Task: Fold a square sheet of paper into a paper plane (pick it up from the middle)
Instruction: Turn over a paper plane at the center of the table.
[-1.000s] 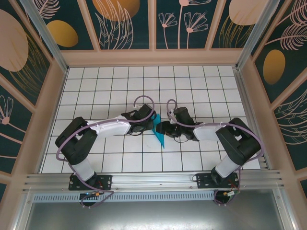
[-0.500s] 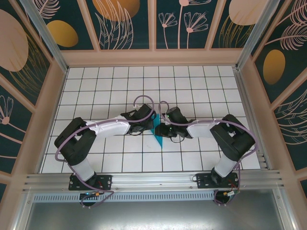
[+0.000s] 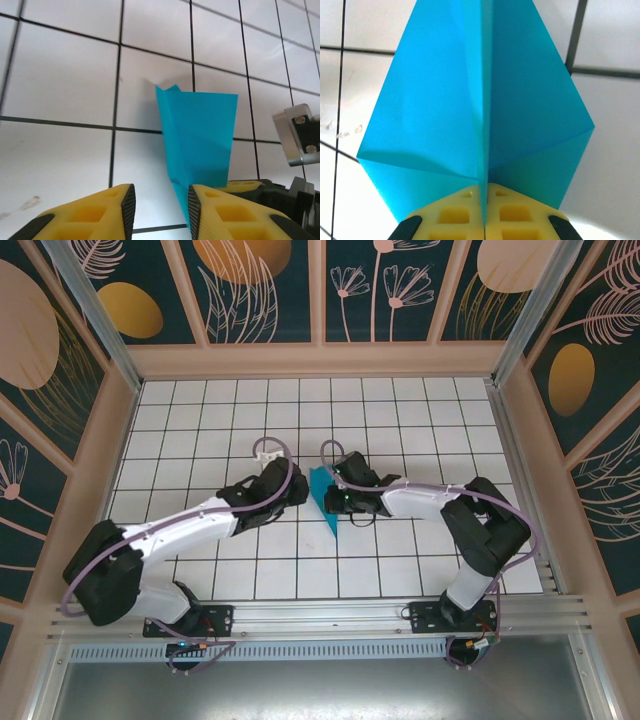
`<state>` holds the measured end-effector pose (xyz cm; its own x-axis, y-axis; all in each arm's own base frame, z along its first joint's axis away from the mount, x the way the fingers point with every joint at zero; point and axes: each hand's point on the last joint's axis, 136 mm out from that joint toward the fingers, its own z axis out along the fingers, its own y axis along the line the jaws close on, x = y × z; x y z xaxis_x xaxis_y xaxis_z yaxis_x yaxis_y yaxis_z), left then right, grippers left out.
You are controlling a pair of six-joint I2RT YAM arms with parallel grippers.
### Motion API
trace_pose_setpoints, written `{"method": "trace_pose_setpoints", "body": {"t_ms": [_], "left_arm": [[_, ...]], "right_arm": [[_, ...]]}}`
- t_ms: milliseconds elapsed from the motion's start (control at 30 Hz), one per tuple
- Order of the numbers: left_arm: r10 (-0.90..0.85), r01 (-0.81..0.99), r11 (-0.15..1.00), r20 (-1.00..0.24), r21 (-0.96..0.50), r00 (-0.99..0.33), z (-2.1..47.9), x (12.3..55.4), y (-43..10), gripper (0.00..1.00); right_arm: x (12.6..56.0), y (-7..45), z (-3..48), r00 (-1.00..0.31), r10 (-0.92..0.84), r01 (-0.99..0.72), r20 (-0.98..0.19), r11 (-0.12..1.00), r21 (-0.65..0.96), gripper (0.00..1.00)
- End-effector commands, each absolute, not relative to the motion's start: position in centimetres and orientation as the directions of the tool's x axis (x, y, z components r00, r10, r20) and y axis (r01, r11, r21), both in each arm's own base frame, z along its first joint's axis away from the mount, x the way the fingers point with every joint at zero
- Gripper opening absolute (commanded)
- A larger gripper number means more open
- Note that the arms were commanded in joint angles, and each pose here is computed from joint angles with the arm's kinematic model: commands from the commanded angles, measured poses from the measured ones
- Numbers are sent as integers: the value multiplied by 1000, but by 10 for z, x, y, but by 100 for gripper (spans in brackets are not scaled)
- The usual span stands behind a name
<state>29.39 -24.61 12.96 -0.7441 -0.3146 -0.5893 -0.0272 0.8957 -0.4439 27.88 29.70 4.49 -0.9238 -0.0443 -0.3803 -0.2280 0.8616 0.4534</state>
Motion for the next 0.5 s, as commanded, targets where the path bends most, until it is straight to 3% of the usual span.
{"method": "trace_pose_setpoints", "body": {"t_ms": [0, 200, 467], "left_arm": [[-399, -91, 885, -641, -457, -656, 144, 300, -222, 37], [-448, -130, 870, -652, -475, -611, 148, 292, -202, 41], [-464, -143, 865, -658, -481, -593, 149, 285, -190, 42]], "right_arm": [[297, 284, 66, -891, -42, -216, -453, 915, 341, 5], [330, 270, 63, -885, -22, -121, -464, 975, 184, 5], [356, 283, 45, -905, -28, -88, -425, 989, 123, 8]]}}
